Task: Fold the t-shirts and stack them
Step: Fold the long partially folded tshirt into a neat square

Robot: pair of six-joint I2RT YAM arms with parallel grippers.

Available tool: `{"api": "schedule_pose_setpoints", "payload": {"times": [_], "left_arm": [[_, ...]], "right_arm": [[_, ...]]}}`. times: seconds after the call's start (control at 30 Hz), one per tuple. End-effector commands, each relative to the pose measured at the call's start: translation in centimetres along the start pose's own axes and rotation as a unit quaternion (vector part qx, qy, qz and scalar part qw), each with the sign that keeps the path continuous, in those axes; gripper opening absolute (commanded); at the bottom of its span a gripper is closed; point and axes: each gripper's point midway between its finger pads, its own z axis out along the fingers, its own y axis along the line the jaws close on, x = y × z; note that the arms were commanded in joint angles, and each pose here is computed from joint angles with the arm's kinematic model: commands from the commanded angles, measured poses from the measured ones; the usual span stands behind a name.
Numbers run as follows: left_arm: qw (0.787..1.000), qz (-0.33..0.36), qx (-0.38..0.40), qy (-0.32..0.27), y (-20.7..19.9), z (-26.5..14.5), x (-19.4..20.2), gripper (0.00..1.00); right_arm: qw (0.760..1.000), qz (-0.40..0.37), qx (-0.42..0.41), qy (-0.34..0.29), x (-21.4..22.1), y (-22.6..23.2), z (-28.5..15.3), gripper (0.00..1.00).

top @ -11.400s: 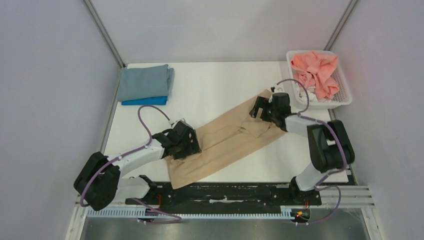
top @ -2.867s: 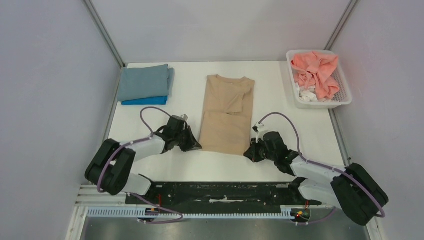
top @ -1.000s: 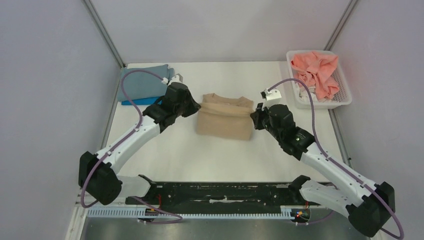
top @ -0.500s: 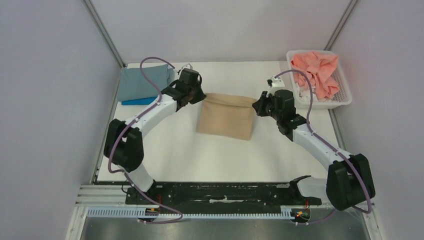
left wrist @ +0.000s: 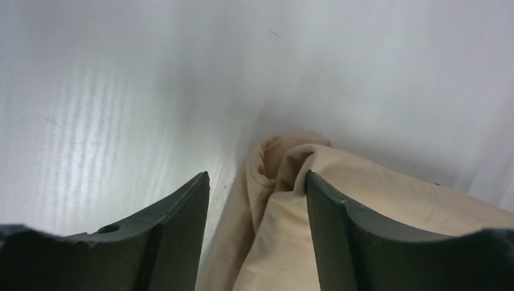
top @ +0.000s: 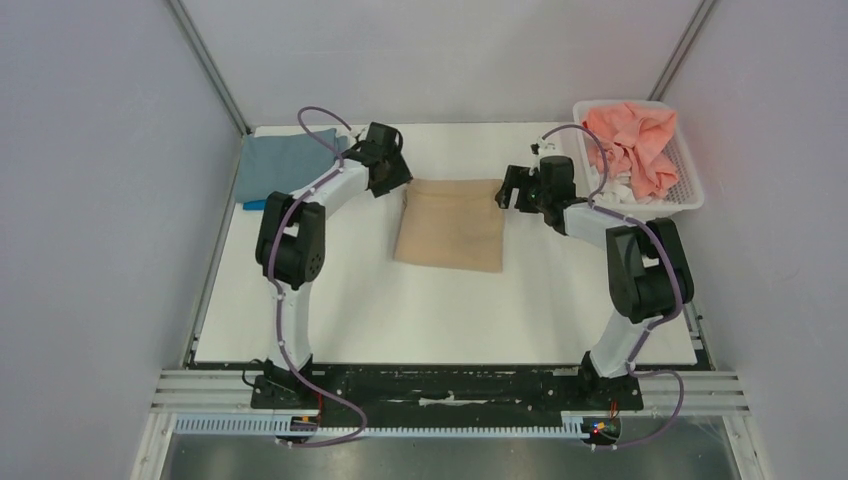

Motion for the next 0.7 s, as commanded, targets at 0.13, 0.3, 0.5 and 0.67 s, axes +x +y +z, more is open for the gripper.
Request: {"api": "schedule_pose_setpoints", "payload": {"times": [0.13,0.3,0.5,0.67], "left_arm": [[0.997,0.014,0.076,-0.012,-3.2,-4.4,-3.9,0.69],[0.987,0.028,0.158,0.015,-6.2,-6.5,-1.9,0.71],[0.982,0.019,0.181,0.042,-7.2,-3.9,-0.7,0.72],[0.983,0.009,0.159,0.09,-6.8,0.5,1.4,0.72]], "right_arm": [[0.995,-0.014,-0.041,-0.091,-6.2,2.8,-3.0,0.98],[0.981,-0.004,-0.164,-0.099,-5.2,7.9,-4.9,0.98],[0.97,0.024,-0.222,-0.099,-6.0,10.4,-2.5,0.98],[0.975,0.043,-0.206,-0.07,-5.1,9.6,2.1,0.98]]}}
